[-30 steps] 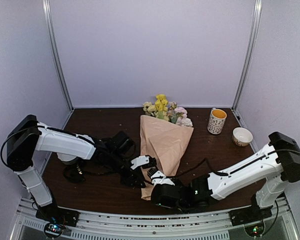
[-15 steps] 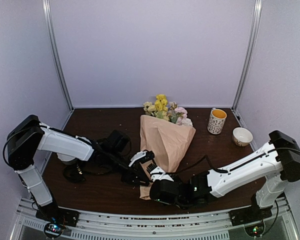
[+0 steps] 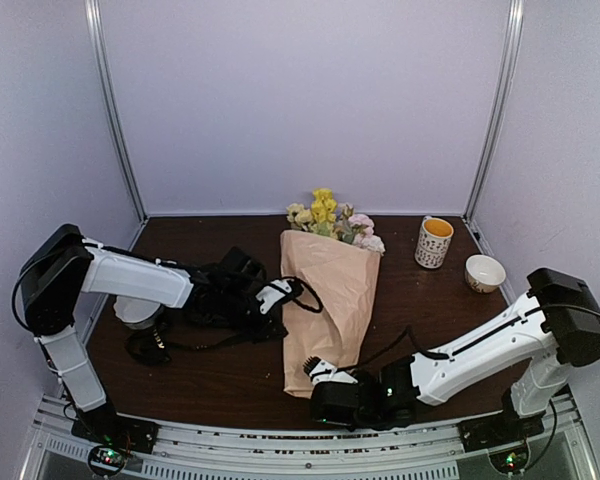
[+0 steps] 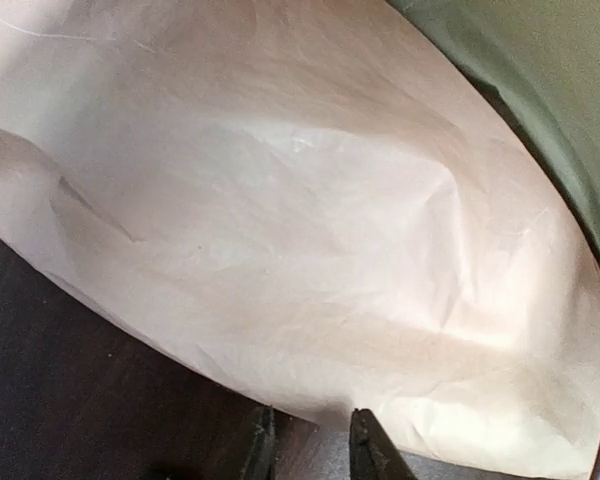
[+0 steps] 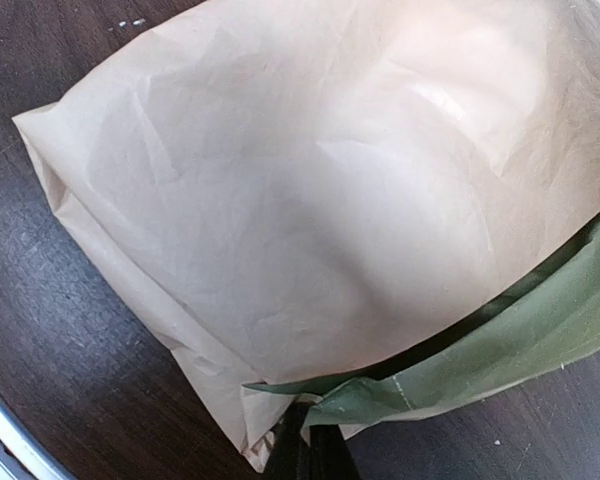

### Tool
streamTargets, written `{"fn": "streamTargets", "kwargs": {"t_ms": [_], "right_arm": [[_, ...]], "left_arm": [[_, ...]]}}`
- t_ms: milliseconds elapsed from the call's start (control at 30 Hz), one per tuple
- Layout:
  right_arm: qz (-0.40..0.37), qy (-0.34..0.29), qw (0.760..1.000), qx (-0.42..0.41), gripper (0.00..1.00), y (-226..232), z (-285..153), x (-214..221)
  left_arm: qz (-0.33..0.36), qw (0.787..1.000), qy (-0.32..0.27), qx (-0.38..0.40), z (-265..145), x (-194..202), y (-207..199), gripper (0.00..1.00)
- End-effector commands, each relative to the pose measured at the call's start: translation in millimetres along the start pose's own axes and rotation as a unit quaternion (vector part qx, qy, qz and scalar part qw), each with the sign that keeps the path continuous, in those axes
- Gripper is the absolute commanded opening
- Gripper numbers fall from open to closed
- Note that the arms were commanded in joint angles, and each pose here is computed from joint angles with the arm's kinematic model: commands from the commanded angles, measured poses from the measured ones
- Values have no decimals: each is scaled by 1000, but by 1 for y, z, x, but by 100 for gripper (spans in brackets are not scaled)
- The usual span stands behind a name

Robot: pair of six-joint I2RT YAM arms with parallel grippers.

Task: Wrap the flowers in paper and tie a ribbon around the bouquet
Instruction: Fold the two-thirds-folded wrapping paper at the center of the board.

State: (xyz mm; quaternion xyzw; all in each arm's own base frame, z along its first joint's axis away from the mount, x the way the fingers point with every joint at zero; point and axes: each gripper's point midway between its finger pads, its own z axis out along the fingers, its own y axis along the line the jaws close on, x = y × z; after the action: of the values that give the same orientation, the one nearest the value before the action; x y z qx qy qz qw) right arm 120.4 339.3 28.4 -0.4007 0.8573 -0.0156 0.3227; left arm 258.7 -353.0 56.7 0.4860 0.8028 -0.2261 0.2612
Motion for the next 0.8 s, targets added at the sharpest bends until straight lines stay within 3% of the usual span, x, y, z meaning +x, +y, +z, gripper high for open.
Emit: {"fn": "streamTargets", "kwargs": {"t_ms": [0, 200, 500, 767], "right_arm": [[-4, 13, 1000, -6, 0, -2, 0, 7], [-30, 11, 999, 15, 0, -4, 0, -3], [-73, -37, 995, 59, 0, -16, -31, -65], [-122, -32, 990, 57, 0, 1, -20, -75]], "left_arm": [[-6, 1000, 8, 5, 10, 3, -1, 31], [-27, 998, -19, 50, 16, -10, -14, 34], [-31, 997, 20, 73, 34, 7, -21, 34], [-42, 995, 17, 88, 40, 8, -25, 34]]}}
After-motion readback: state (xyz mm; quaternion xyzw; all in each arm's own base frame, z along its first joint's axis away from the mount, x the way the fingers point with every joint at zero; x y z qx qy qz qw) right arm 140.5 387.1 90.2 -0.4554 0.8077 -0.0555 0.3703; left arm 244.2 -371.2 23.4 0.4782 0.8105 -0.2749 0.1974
